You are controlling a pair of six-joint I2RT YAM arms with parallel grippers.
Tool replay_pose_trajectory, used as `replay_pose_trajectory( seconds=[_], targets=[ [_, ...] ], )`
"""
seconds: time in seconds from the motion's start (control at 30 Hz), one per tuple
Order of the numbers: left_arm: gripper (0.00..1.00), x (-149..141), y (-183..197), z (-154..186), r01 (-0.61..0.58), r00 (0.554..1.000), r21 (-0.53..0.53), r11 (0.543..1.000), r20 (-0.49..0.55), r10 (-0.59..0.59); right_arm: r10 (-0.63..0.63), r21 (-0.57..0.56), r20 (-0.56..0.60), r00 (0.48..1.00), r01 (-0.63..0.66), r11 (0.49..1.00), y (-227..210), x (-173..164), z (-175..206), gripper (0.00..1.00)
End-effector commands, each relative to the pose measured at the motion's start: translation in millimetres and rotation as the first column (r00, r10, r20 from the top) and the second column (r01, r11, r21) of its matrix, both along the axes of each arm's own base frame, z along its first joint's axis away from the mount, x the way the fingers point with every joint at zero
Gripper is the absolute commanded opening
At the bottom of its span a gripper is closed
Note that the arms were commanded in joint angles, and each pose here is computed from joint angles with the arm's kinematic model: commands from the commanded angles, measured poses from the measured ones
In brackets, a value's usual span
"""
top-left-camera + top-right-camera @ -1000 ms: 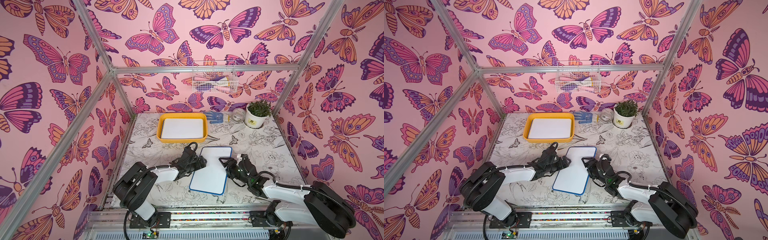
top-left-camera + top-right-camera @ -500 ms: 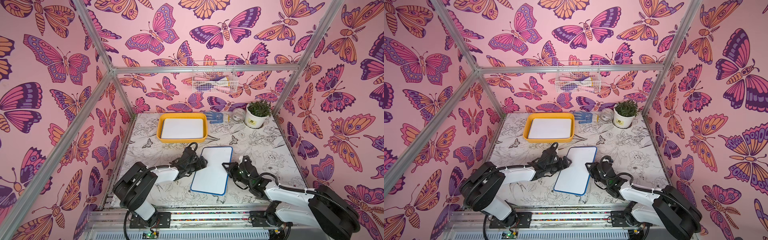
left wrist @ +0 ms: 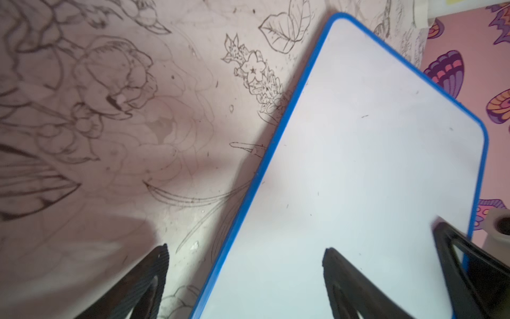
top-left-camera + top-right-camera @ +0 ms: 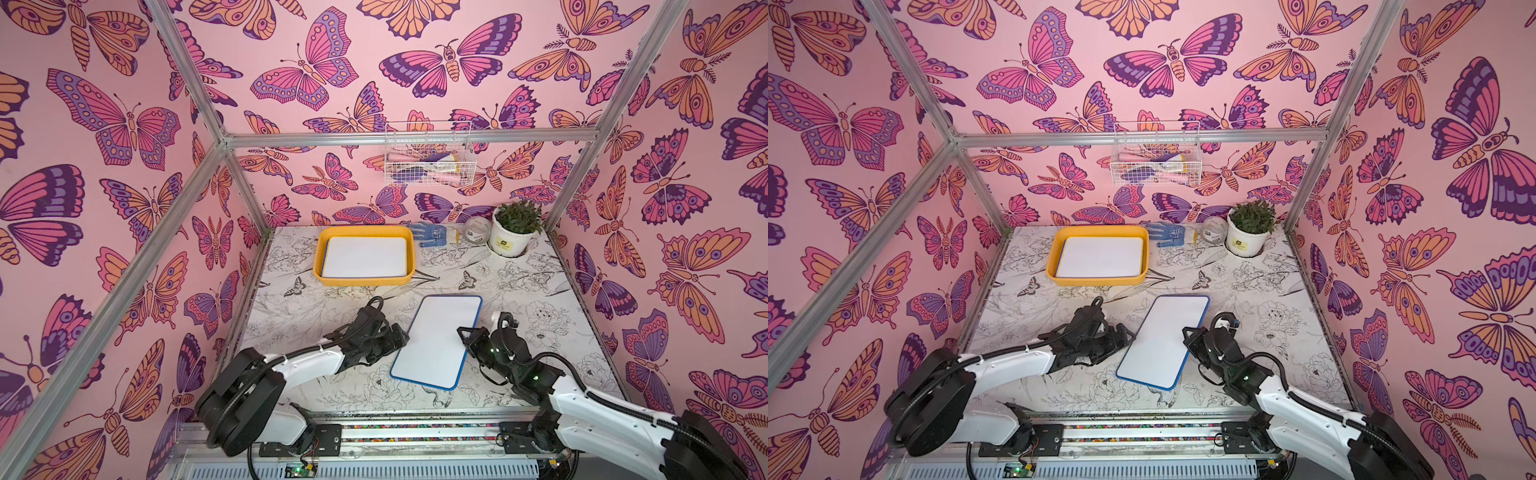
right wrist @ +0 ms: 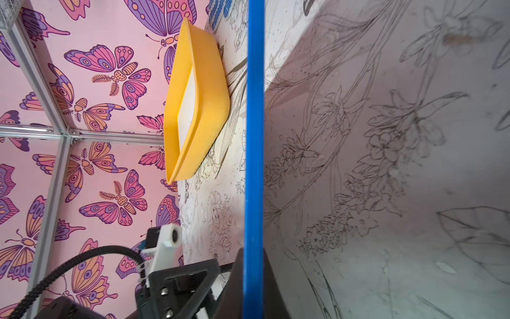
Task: Put the whiteboard into the storage box
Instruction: Pick up the whiteboard at the center of the board.
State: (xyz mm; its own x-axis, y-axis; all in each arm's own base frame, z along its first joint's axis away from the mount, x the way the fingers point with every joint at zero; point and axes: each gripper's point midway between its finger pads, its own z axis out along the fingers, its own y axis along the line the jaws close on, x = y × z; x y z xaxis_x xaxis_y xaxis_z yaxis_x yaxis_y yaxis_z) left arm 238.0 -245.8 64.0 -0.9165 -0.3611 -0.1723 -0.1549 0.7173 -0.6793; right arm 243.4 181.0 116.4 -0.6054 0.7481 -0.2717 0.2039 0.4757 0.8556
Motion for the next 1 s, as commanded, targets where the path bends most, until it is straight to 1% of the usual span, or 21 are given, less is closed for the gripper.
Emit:
replay_pose_trajectory(
  seconds=[0.0, 0.13, 0.23, 0.33, 0.47, 0.57, 0.63, 0.67, 0.7, 0.77, 0.97],
  targets=[
    [0.9, -6, 12, 16, -0.067, 0.998, -0.025, 0.997, -0.004, 0.066, -0.043, -0.017, 0.129, 0.991, 0.046, 0.999, -10, 9, 46, 0.0],
    [0.9, -8, 17, 37, -0.11, 0.994, -0.097, 0.989, 0.012, 0.112, -0.1, -0.025, 0.235, 0.967, 0.109, 0.994, -26, 12, 78, 0.0],
    [0.89, -10, 17, 50, -0.137, 0.99, -0.158, 0.978, 0.005, 0.14, -0.136, -0.038, 0.308, 0.942, 0.155, 0.987, -35, 17, 107, 0.0],
    [0.89, -11, 15, 61, -0.163, 0.986, -0.24, 0.957, -0.016, 0.164, -0.176, -0.035, 0.374, 0.91, 0.204, 0.978, -40, 24, 134, 0.0],
    [0.88, -11, 10, 74, -0.194, 0.981, -0.345, 0.918, -0.05, 0.189, -0.243, 0.001, 0.444, 0.863, 0.271, 0.963, -44, 35, 161, 0.0],
    [0.87, -8, 6, 85, -0.211, 0.977, -0.415, 0.885, -0.061, 0.205, -0.291, 0.04, 0.475, 0.83, 0.31, 0.95, -45, 43, 175, 0.0],
    [0.86, -5, 4, 94, -0.228, 0.972, -0.476, 0.85, -0.061, 0.227, -0.322, 0.072, 0.487, 0.812, 0.33, 0.941, -45, 48, 182, 0.0],
    [0.86, -3, 3, 98, -0.215, 0.973, -0.5, 0.839, -0.038, 0.227, -0.337, 0.084, 0.491, 0.803, 0.342, 0.936, -45, 51, 185, 0.0],
    [0.85, 1, 3, 103, -0.251, 0.964, -0.54, 0.803, -0.062, 0.26, -0.357, 0.101, 0.49, 0.795, 0.355, 0.93, -45, 54, 187, 0.0],
    [0.84, 6, 4, 108, -0.272, 0.955, -0.581, 0.767, -0.065, 0.289, -0.386, 0.128, 0.494, 0.779, 0.374, 0.919, -46, 57, 191, 0.0],
    [0.82, 20, 3, 119, -0.294, 0.938, -0.64, 0.71, -0.048, 0.344, -0.453, 0.169, 0.483, 0.75, 0.428, 0.888, -46, 70, 197, 0.0]
  ],
)
